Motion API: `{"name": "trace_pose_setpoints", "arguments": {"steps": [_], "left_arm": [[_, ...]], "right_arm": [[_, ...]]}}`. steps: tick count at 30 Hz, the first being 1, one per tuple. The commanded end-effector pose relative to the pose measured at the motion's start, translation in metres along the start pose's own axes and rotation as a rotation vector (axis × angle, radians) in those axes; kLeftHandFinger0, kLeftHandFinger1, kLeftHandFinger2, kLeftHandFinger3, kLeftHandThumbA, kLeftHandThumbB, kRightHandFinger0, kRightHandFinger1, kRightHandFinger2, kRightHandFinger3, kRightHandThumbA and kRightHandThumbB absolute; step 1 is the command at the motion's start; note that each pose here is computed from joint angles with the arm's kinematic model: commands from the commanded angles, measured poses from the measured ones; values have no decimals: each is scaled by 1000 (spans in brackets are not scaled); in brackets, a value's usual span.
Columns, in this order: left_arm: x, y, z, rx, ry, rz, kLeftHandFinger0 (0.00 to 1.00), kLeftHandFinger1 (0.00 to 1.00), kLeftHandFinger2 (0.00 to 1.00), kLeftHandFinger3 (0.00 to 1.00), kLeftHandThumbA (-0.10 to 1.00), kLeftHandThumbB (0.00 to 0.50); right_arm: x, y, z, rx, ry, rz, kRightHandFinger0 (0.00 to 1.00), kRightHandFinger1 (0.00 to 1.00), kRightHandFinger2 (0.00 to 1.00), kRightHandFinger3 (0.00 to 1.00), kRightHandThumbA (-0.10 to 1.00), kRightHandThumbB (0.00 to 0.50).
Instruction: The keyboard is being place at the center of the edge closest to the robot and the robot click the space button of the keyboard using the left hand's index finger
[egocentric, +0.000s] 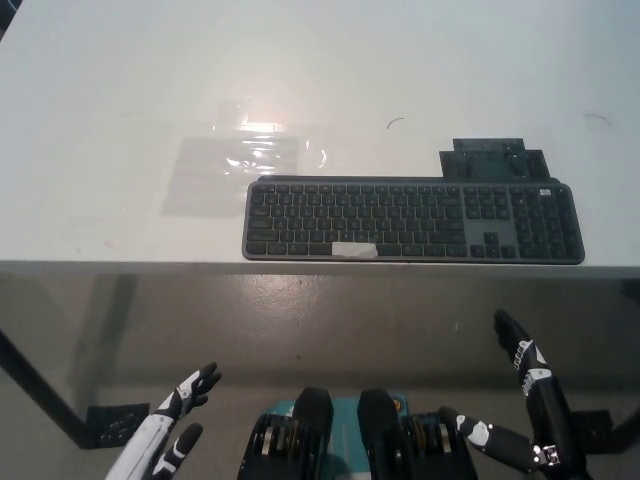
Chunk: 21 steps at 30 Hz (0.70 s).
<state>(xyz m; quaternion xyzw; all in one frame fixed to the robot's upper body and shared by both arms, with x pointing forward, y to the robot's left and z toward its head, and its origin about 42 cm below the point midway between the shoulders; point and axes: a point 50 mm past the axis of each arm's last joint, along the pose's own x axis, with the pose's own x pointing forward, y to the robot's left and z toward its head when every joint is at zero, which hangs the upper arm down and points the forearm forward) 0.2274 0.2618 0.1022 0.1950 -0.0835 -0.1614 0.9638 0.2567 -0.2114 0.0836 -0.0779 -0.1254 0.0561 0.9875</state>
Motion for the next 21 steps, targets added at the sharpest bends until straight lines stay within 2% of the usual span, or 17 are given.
{"name": "trace_pose_setpoints", "arguments": {"steps": [1, 21], "left_arm": [[3, 4, 5, 0, -40, -1, 1000, 1000, 1000, 1000, 1000, 344], [5, 5, 6, -3, -29, -7, 1000, 1000, 1000, 1000, 1000, 354]], "right_arm": [[7, -1, 9, -13, -76, 11, 1000, 1000, 1000, 1000, 1000, 444], [10, -1, 9, -13, -71, 18, 1000, 1000, 1000, 1000, 1000, 432]]}}
